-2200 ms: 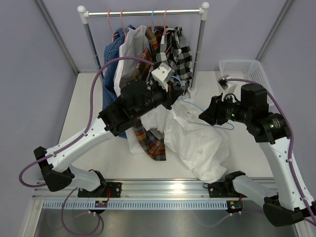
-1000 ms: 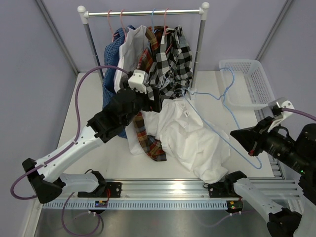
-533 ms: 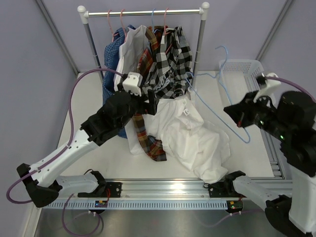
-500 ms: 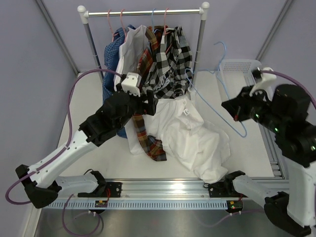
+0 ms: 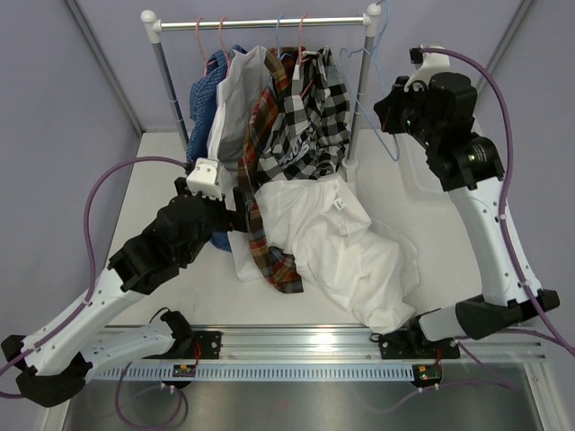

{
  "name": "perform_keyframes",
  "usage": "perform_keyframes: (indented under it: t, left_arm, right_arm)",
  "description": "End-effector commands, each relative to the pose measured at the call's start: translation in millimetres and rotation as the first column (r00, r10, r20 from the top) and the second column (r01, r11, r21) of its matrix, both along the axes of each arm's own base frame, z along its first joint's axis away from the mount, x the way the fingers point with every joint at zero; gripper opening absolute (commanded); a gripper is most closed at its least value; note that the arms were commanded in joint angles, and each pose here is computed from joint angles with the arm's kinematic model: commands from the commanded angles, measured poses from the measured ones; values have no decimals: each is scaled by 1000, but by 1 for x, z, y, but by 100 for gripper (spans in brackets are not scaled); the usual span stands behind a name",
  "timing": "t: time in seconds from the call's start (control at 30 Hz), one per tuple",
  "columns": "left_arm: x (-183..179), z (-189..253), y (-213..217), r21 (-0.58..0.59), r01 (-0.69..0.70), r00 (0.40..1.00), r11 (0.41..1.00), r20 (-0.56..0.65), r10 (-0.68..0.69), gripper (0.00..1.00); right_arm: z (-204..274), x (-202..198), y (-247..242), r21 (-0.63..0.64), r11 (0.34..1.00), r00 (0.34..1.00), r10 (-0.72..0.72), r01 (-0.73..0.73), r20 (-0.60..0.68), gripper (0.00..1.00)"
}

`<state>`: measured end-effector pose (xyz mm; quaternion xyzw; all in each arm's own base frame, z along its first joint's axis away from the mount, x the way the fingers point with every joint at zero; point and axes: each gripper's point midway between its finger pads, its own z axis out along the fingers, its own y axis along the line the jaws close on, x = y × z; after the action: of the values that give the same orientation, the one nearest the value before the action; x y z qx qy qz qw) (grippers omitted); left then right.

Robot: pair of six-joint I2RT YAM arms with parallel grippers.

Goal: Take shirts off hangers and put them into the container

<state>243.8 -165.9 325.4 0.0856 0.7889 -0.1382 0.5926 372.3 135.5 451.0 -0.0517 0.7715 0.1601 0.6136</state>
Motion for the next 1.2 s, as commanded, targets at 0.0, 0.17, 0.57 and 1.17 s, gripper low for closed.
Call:
perform_keyframes:
  t: [0.0, 0.17, 0.57, 1.17]
  left_arm:
    - [-2, -6, 21, 26, -70, 998, 997, 8, 70, 99]
    - [-6, -22, 23, 29, -69, 997, 997, -23, 70, 99]
    - [-13, -25, 28, -8, -73, 997, 997, -26, 73, 99]
    - [-6, -6, 12, -34, -44, 999, 998, -26, 43, 99]
  right_arm:
    - [52, 29, 1, 28, 999, 982, -46, 42, 182, 0]
    - [44, 68, 20, 5, 998, 980, -66, 66, 185, 0]
    - [-38, 100, 33, -42, 987, 988, -151, 152, 40, 2]
    - [-150, -62, 39, 126, 991, 949, 75, -37, -307, 99]
